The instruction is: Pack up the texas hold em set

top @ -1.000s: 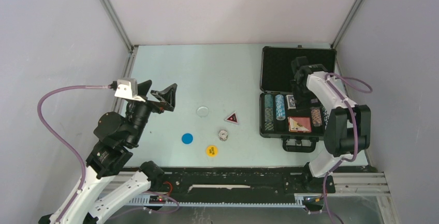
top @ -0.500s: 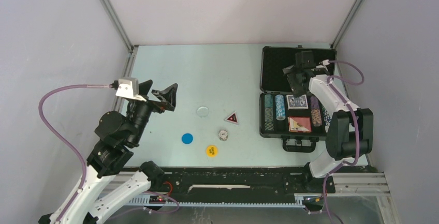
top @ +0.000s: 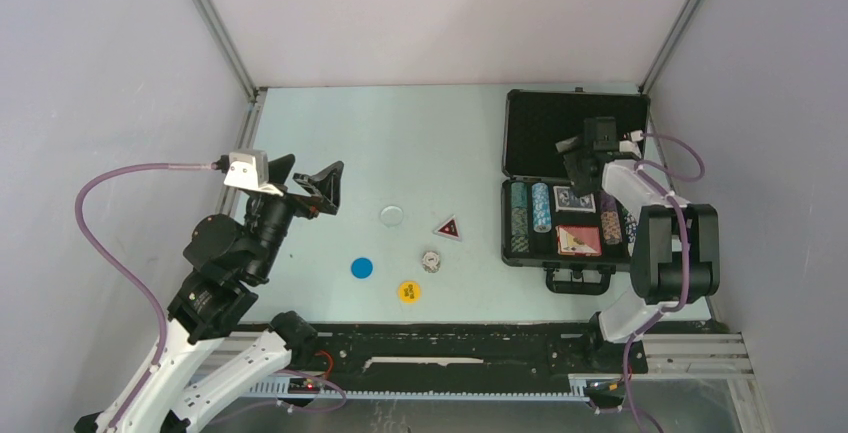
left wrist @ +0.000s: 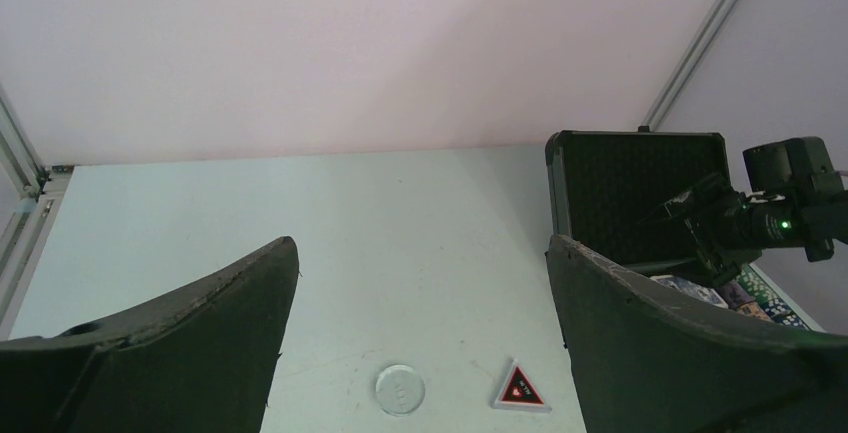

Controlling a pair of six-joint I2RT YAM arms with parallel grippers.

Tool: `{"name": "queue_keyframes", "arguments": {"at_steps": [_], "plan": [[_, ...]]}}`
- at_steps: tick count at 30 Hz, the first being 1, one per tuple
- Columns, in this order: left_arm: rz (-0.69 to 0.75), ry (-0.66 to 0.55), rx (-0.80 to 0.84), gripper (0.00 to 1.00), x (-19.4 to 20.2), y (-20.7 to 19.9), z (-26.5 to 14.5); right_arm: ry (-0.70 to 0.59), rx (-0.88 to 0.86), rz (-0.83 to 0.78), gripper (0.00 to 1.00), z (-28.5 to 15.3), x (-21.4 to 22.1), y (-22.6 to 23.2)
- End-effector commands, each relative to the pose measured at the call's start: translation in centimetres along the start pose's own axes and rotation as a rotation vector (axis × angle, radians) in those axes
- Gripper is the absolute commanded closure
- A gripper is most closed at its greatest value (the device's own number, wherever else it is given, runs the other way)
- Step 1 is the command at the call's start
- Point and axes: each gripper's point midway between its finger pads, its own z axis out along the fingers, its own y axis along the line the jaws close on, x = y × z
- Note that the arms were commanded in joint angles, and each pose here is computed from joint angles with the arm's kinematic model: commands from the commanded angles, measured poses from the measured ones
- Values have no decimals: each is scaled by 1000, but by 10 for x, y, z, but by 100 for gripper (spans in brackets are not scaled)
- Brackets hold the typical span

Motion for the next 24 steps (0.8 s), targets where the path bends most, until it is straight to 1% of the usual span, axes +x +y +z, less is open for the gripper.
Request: {"name": "queue_keyframes", "arguments": {"at_steps": [1, 4, 7, 11, 16, 18, 20, 22, 24], "plan": [[5, -9, 13, 0, 0, -3, 2, -47, 127, 34, 6, -7, 1, -52], [3, -8, 17, 0, 1, -4, 2, -97, 100, -9, 6, -18, -10, -48], [3, -8, 19, 0, 1, -4, 2, -114, 23, -122, 4, -28, -21, -24], [4, -6, 19, 0, 1, -4, 3, -40, -99, -311, 2, -45, -15, 5], [4, -4, 29, 0, 2, -6, 3, 40, -183, -478, 0, -69, 0, 10], [3, -3, 32, 0, 2, -7, 3, 106, -234, -557, 0, -78, 18, 12], [0, -7, 36, 0, 0, -7, 2, 137, -275, -638, 0, -87, 32, 15], [-7, -12, 47, 0, -2, -9, 1, 150, -268, -685, 0, -91, 38, 10], [-13, -17, 58, 0, -3, -11, -1, 156, -266, -685, 0, -88, 38, 3]]}}
